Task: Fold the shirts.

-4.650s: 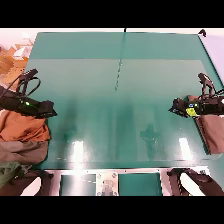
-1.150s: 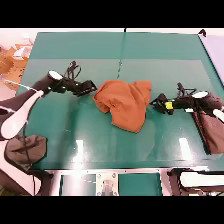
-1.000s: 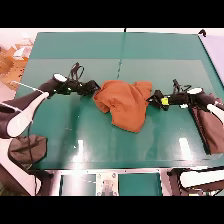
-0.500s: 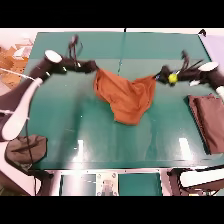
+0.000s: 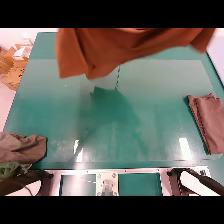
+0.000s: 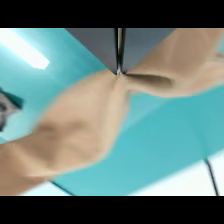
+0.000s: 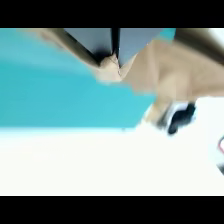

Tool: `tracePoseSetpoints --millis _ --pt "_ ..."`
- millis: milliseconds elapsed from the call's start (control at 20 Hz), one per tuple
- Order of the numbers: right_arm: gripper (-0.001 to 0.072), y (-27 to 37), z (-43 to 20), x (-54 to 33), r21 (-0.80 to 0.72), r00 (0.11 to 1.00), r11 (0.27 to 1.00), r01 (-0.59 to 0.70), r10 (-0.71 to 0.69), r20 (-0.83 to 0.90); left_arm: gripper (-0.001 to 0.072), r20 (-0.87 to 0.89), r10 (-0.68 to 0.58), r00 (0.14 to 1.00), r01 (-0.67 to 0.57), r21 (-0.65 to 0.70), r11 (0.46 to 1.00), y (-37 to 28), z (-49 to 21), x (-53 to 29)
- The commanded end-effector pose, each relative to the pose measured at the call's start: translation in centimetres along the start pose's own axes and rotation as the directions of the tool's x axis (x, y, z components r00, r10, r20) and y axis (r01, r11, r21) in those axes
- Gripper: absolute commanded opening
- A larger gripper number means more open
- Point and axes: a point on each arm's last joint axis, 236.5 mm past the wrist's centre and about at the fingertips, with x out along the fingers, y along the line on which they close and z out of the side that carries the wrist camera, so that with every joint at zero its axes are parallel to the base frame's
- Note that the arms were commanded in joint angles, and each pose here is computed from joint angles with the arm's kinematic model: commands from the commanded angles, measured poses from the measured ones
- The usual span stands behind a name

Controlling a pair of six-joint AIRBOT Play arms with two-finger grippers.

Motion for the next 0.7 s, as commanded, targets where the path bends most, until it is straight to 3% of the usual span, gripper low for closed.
tracePoseSetpoints --millis 0,200,350,650 --pt "0.0013 5.2 3.0 -5.5 -0.104 0.99 0.994 0.033 -0.018 0.143 0.0019 0.081 0.139 0.987 -0.148 0.12 0.982 -1.2 2.8 -7.8" --pt "0.0013 2.7 2.5 -4.3 -0.075 0.992 0.995 0.071 -0.063 0.114 0.002 -0.008 0.17 0.985 -0.168 0.1 0.981 0.0 0.3 -7.0" --pt "0.0013 -2.7 0.0 -0.9 0.033 0.995 0.995 0.094 -0.095 0.016 0.002 -0.162 0.139 0.977 -0.136 0.029 0.99 1.7 -5.7 -2.7" --pt "0.0014 -17.0 -16.3 9.7 0.292 0.942 0.937 0.192 -0.092 -0.324 0.0021 -0.487 -0.04 0.872 -0.102 -0.262 0.96 5.2 -26.4 10.9"
